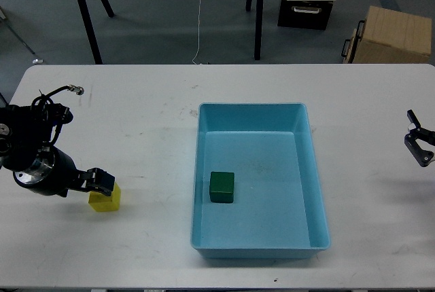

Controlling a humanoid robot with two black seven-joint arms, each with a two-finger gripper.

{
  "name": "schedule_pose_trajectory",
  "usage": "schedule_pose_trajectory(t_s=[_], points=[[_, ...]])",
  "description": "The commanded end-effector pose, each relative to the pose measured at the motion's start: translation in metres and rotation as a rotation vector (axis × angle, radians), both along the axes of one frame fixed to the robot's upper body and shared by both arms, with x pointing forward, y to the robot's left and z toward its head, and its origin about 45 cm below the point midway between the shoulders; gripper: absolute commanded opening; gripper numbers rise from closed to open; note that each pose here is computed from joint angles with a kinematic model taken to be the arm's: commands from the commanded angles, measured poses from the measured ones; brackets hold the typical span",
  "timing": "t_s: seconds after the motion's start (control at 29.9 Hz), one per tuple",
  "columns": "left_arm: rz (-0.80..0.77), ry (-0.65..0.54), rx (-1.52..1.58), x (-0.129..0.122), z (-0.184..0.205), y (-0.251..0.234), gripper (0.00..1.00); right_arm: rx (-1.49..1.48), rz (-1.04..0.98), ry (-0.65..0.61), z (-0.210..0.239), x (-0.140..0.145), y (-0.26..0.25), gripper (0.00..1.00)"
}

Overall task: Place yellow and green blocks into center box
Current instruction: 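Close the left gripper on the yellow cube, then lift the yellow cube and carry it into the blue tub, releasing it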

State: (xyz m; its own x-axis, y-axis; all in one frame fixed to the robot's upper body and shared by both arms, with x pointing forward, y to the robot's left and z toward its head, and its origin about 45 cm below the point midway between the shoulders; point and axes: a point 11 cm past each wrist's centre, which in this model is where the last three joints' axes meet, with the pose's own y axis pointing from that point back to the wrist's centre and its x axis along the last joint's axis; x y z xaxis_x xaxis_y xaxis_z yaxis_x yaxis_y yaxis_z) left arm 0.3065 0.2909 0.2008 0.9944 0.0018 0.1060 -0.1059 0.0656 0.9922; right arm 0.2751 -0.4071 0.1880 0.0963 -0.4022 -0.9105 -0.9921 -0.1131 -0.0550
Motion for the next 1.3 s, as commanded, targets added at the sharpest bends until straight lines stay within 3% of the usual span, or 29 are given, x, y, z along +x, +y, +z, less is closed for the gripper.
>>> schedule_pose_trajectory(t_s=[0.0, 0.63, 1.04, 1.17, 1.24, 1.27], points=[[-0.003, 0.011, 0.009, 0.001, -0.008, -0.002, 1.0, -0.001, 0.0, 0.001, 0.0, 0.0, 0.0, 1.0], [-0.031, -0.003, 0.01, 0.013, -0.013, -0.018, 1.0, -0.021, 0.007, 0.007, 0.0, -0.002, -0.001, 1.0], [-0.029, 0.042, 0.009, 0.003, -0.033, -0.018, 0.97, -0.029, 0.012, 0.007, -0.001, -0.002, -0.001, 1.0], [-0.029, 0.029, -0.035, 0.004, -0.032, -0.024, 0.88, -0.032, 0.012, 0.01, -0.001, -0.003, -0.001, 1.0], [-0.033, 0.028, -0.054, 0.004, -0.032, -0.027, 0.72, -0.031, 0.013, 0.009, -0.001, -0.003, -0.001, 1.0], [-0.033, 0.03, -0.053, 0.004, -0.032, -0.026, 0.72, -0.032, 0.012, 0.01, -0.001, -0.003, -0.001, 1.0]])
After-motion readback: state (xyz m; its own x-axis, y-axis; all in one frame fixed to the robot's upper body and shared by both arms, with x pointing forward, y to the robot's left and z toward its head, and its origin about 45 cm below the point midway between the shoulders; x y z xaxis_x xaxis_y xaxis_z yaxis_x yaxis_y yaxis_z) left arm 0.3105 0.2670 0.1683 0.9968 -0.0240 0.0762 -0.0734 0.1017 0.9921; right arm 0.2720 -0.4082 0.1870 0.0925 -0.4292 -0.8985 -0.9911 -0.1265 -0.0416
